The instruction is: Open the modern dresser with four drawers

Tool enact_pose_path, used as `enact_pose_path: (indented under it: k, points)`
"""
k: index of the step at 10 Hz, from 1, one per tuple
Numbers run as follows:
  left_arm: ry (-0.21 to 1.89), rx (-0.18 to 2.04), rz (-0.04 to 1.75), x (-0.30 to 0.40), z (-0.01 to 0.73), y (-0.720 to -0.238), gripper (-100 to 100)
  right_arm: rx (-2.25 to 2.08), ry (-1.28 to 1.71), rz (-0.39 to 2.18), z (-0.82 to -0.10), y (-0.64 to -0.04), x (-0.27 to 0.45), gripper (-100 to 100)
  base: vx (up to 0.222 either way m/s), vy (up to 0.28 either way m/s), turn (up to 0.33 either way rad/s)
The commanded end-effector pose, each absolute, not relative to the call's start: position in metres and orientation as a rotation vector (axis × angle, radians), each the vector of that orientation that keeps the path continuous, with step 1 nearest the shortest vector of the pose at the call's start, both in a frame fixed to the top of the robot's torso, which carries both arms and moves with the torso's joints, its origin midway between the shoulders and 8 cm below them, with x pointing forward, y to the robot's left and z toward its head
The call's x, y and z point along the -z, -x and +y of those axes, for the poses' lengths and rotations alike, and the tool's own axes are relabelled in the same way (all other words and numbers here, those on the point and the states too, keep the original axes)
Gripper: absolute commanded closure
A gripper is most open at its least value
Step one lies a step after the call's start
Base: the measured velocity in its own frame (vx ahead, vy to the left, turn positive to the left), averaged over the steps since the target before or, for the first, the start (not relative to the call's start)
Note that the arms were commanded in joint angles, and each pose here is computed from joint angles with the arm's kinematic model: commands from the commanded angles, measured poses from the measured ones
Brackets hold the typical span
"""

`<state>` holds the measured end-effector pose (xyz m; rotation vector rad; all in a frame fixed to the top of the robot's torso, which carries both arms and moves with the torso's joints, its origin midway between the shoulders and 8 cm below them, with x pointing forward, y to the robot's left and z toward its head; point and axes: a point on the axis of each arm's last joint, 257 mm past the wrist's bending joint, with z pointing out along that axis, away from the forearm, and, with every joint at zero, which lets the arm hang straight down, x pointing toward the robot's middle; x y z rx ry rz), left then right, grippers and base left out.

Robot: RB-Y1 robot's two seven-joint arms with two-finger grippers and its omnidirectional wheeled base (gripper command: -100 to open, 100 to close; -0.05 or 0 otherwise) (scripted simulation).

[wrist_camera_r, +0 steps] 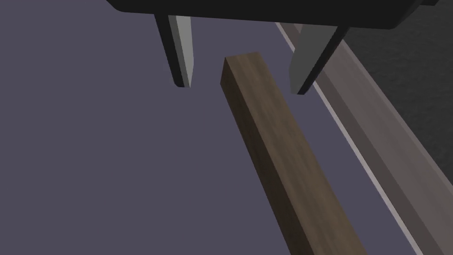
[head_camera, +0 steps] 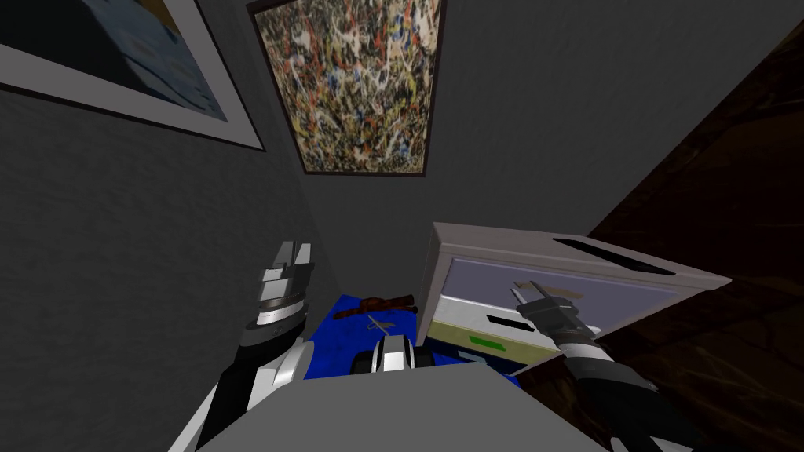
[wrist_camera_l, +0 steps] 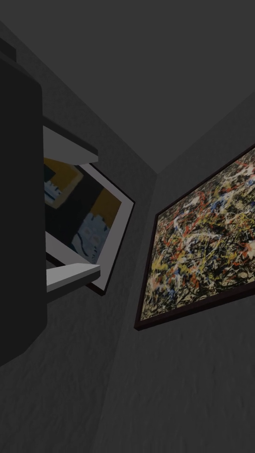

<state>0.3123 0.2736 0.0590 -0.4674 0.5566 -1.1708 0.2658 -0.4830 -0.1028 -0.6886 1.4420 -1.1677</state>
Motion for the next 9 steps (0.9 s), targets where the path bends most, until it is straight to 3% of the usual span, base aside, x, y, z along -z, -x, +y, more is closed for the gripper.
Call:
enact_pose_path:
  k: [1,7,8,9]
  points:
    - [0.467,1.171,0.556,-0.059,0.274,-0.312,0,1.16,0.694,1.434,-0.478,-0.265,0.1,100,-0.182,0.052,-0.055]
    - [0.467,1.171,0.556,-0.059,0.274,-0.312,0,1.141,0.714,1.429,-0.469,-0.262,0.099,100,-0.169,0.035,-0.036]
    - [0.467,1.171,0.556,-0.059,0.274,-0.312,0,1.146,0.711,1.426,-0.468,-0.257,0.087,-100,-0.064,-0.001,-0.031]
    - [0.467,1.171,0.557,-0.059,0.274,-0.312,0,1.146,0.712,1.425,-0.467,-0.254,0.081,-100,0.052,-0.015,-0.024]
